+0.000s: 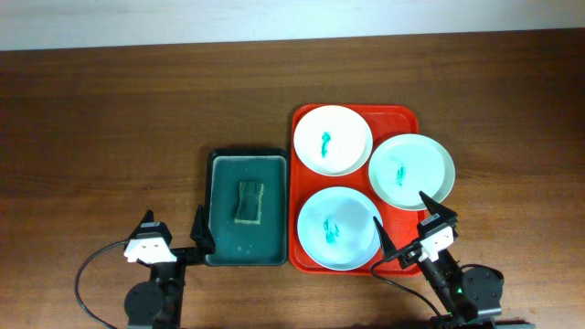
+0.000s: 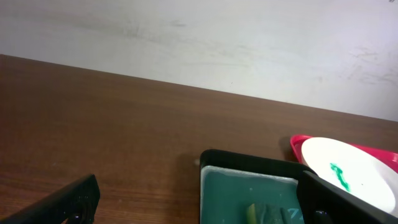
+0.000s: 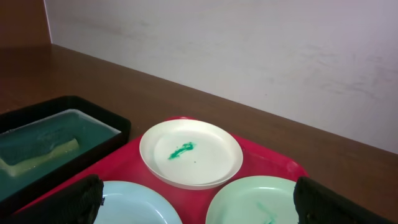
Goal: Clean dirty plates on tray and stack at the side
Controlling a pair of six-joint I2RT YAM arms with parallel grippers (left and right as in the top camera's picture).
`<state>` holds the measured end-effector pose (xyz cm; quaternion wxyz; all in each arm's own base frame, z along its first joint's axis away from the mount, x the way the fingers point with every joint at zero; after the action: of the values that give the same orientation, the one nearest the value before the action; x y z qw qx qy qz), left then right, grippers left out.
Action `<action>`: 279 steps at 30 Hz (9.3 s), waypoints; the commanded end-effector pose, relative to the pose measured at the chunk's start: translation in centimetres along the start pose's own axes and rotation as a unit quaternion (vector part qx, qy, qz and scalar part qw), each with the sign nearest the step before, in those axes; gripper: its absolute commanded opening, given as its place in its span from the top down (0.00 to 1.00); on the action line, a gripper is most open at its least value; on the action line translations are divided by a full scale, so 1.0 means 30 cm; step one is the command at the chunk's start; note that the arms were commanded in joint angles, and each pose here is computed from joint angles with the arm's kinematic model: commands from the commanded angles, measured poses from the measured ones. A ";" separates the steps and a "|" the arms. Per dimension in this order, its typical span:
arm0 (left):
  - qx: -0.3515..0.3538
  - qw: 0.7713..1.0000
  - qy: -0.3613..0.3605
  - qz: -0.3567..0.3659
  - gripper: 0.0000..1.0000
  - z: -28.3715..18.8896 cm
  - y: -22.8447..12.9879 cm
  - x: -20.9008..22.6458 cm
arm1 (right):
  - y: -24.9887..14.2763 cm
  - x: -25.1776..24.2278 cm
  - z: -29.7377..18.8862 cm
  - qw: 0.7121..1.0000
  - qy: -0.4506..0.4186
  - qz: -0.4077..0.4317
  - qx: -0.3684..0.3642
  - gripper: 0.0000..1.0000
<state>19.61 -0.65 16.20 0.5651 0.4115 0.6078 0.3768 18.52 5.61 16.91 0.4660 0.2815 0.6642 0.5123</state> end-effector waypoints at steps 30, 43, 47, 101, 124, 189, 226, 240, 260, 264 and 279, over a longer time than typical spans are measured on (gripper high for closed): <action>-0.002 1.000 0.007 0.008 0.01 0.001 -0.002 0.008 | -0.010 0.004 0.002 1.000 0.000 0.005 0.002 0.02; -0.002 1.000 0.007 0.008 0.01 0.001 -0.002 0.008 | -0.010 0.004 0.002 1.000 0.000 0.005 0.002 0.02; -0.002 1.000 0.007 0.008 0.00 0.001 -0.002 0.008 | -0.010 0.004 0.002 1.000 0.000 0.005 0.002 0.02; -0.002 1.000 0.007 0.008 0.01 0.001 -0.002 0.008 | -0.010 0.004 0.002 1.000 0.000 0.005 0.002 0.02; -0.002 1.000 0.007 0.008 0.00 0.001 -0.002 0.008 | -0.010 0.004 0.002 1.000 0.000 0.005 0.002 0.02; -0.002 1.000 0.007 0.008 0.01 0.001 -0.002 0.008 | -0.010 0.004 0.002 1.000 0.000 0.005 0.002 0.02; -0.002 1.000 0.007 0.008 0.01 0.001 -0.002 0.008 | -0.010 0.004 0.002 1.000 0.000 0.005 0.002 0.02; -0.001 1.000 0.007 0.008 0.00 0.001 -0.003 0.009 | -0.010 0.004 0.002 1.000 0.000 0.005 0.003 0.02; -0.004 1.000 0.006 0.008 0.01 0.001 0.000 0.008 | -0.010 0.004 0.002 1.000 0.000 0.005 0.003 0.02; 0.002 1.000 -0.008 0.008 0.01 0.001 -0.004 -0.004 | -0.005 0.004 0.002 1.000 0.000 0.004 -0.002 0.02; 0.099 0.993 -0.067 0.006 0.01 0.012 0.391 -0.249 | 0.594 -0.204 -0.051 0.992 0.027 0.059 0.105 0.02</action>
<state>19.73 -2.73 26.41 0.5781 0.4691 0.5909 0.3106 16.12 6.18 32.98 0.4027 0.2998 0.6944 0.5155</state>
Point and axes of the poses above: each gripper's point midway between its finger pads, its own z axis out along the fingers, its own x axis along the line the jaws close on, y = z × x, the point moved 5 cm from there along -z, back along the fingers, and after that the axes turned 11 degrees about -z, right-handed, at the moved point
